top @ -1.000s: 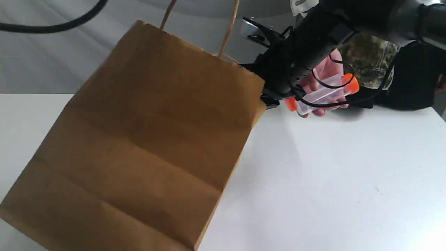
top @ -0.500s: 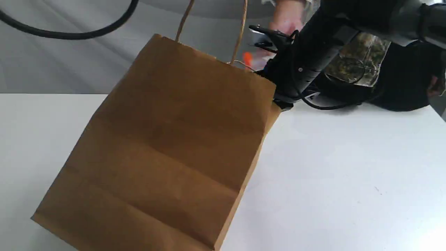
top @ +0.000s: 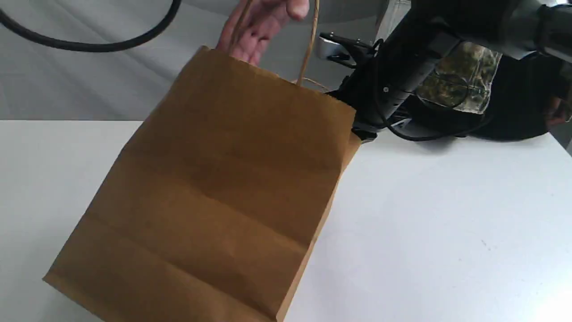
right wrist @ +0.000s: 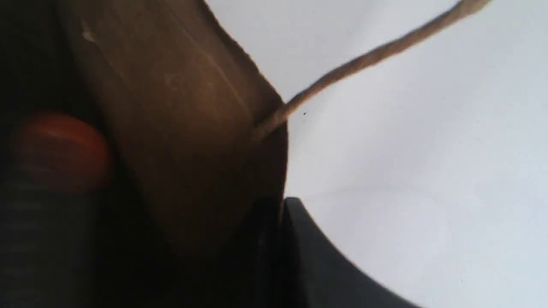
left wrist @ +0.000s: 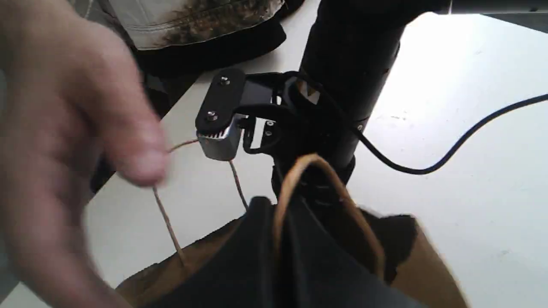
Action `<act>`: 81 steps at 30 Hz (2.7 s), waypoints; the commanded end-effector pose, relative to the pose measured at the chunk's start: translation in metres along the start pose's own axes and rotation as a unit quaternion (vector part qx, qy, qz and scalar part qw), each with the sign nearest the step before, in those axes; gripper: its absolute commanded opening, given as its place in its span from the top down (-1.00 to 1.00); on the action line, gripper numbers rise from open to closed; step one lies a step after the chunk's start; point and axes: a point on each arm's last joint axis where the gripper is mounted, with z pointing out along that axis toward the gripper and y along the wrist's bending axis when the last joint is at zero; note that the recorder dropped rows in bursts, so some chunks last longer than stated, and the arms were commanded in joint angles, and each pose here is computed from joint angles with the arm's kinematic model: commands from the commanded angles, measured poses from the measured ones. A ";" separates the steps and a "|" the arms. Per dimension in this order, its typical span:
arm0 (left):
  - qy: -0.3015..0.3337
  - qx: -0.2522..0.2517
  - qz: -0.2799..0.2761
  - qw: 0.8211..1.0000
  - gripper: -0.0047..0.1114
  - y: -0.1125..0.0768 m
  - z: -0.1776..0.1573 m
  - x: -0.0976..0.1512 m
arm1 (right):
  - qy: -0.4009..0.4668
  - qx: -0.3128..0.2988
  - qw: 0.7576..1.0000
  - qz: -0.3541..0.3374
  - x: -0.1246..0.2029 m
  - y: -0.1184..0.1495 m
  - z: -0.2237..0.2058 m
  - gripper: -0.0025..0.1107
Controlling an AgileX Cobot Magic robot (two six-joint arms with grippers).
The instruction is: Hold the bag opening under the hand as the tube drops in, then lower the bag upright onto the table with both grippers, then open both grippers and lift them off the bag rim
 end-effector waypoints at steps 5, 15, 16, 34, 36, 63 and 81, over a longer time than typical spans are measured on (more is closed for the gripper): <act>0.000 0.009 -0.005 1.000 0.92 -0.004 -0.003 -0.001 | -0.007 0.003 1.000 -0.017 -0.001 -0.001 -0.004 0.96; 0.080 0.046 -0.016 0.996 0.92 -0.012 0.001 0.022 | -0.113 0.015 0.993 -0.041 -0.027 0.020 -0.058 0.96; 0.086 0.041 -0.011 0.995 0.92 -0.013 -0.001 0.025 | -0.126 0.017 0.991 -0.042 -0.028 0.021 -0.061 0.96; 0.089 0.032 -0.042 0.995 0.92 -0.031 0.003 0.078 | -0.173 0.001 0.983 -0.060 -0.033 0.043 -0.072 0.96; 0.083 0.029 -0.045 0.995 0.92 -0.031 0.006 0.079 | -0.171 0.001 0.983 -0.060 -0.033 0.043 -0.072 0.95; -0.055 -0.040 -0.003 0.998 -0.24 -0.019 -0.052 0.019 | -0.225 0.030 0.970 -0.088 -0.034 0.048 -0.097 -0.13; -0.227 -0.199 0.028 0.953 -0.23 -0.019 -0.153 -0.004 | -0.305 0.124 0.937 -0.118 0.000 0.070 -0.196 -0.13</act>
